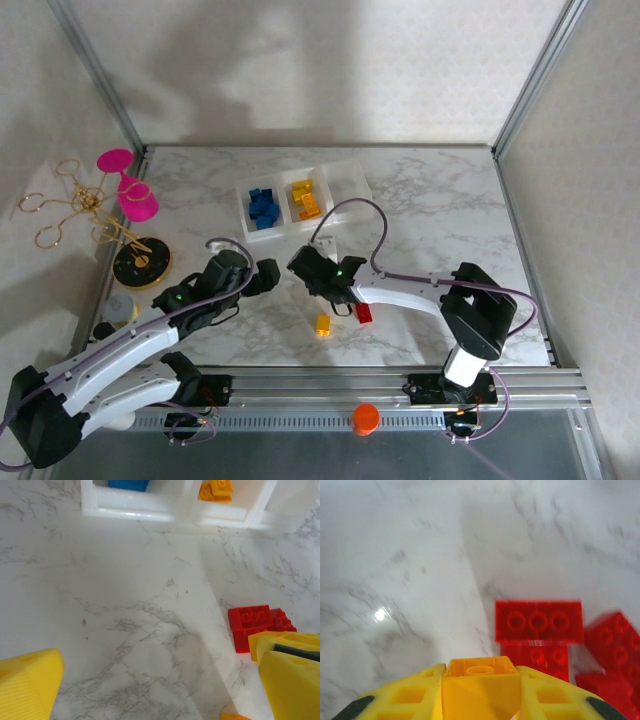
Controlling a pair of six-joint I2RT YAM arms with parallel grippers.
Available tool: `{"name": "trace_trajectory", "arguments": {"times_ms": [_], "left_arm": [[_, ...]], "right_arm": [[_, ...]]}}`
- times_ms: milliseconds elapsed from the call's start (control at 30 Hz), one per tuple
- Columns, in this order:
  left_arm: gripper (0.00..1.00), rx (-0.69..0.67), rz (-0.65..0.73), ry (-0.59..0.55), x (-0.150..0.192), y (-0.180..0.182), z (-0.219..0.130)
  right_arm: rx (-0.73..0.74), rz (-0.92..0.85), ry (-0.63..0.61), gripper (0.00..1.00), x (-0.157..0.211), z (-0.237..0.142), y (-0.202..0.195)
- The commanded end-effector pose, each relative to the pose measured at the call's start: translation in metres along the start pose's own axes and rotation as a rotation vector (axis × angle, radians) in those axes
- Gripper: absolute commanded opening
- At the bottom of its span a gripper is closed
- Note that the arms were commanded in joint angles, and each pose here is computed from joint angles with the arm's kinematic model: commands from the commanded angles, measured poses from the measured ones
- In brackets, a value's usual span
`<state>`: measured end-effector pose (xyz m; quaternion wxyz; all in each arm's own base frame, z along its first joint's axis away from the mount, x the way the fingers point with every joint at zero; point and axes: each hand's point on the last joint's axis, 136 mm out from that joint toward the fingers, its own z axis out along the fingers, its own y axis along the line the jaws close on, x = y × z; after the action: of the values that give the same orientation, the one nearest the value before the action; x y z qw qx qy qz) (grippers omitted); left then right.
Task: Sort the legos into containers by color
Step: Pick up the lego from the bottom-center of the table, then place the lego in the container.
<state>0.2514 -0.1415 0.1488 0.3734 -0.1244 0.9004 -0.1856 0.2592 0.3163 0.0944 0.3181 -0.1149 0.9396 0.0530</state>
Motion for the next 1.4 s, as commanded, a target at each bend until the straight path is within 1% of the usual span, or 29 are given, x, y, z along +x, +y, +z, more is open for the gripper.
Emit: {"name": "trace_trajectory", "arguments": {"times_ms": [0,100,233,367,500,600,767,833,933,967,1067,1200,1367], "left_arm": [[1.0,-0.034,0.004,-0.059,-0.025,-0.002,-0.005],[1.0,-0.081,0.012,-0.077,-0.039,0.0,-0.003],[1.0,-0.106,-0.007,-0.107,-0.057,0.001,0.001],[1.0,-0.122,-0.031,-0.127,-0.071,0.002,0.005],[1.0,-0.129,-0.066,-0.135,-0.075,0.005,0.01],[1.0,-0.11,-0.082,-0.13,-0.072,0.003,0.013],[1.0,-0.118,-0.081,-0.162,-0.077,0.007,0.004],[0.99,-0.121,-0.082,-0.166,-0.077,0.008,0.001],[1.0,-0.126,-0.084,-0.168,-0.076,0.011,-0.002],[1.0,-0.123,-0.083,-0.167,-0.076,0.011,-0.002],[1.0,-0.119,-0.087,-0.163,-0.075,0.01,-0.004],[1.0,-0.111,-0.097,-0.16,-0.074,0.01,-0.009],[1.0,-0.081,-0.103,-0.147,-0.067,0.009,-0.014]], "right_arm": [[-0.028,-0.003,-0.129,0.31,-0.053,-0.001,0.004],[-0.035,-0.01,-0.178,0.31,-0.084,0.012,0.006],[-0.053,-0.029,-0.243,0.33,-0.124,0.032,0.013],[0.002,-0.03,-0.276,0.32,-0.152,0.06,0.004],[-0.039,-0.008,-0.26,0.32,-0.167,0.084,0.003],[-0.019,-0.016,-0.278,0.33,-0.176,0.099,-0.001],[-0.044,-0.022,-0.274,0.33,-0.188,0.12,0.0],[-0.055,-0.035,-0.279,0.35,-0.192,0.124,0.004],[-0.055,-0.05,-0.273,0.45,-0.197,0.127,0.008],[-0.051,-0.055,-0.27,0.47,-0.198,0.127,0.007],[-0.051,-0.056,-0.273,0.49,-0.201,0.118,0.006],[-0.11,-0.048,-0.264,0.49,-0.199,0.092,0.01],[-0.141,-0.026,-0.229,0.52,-0.175,0.058,0.003]]}}
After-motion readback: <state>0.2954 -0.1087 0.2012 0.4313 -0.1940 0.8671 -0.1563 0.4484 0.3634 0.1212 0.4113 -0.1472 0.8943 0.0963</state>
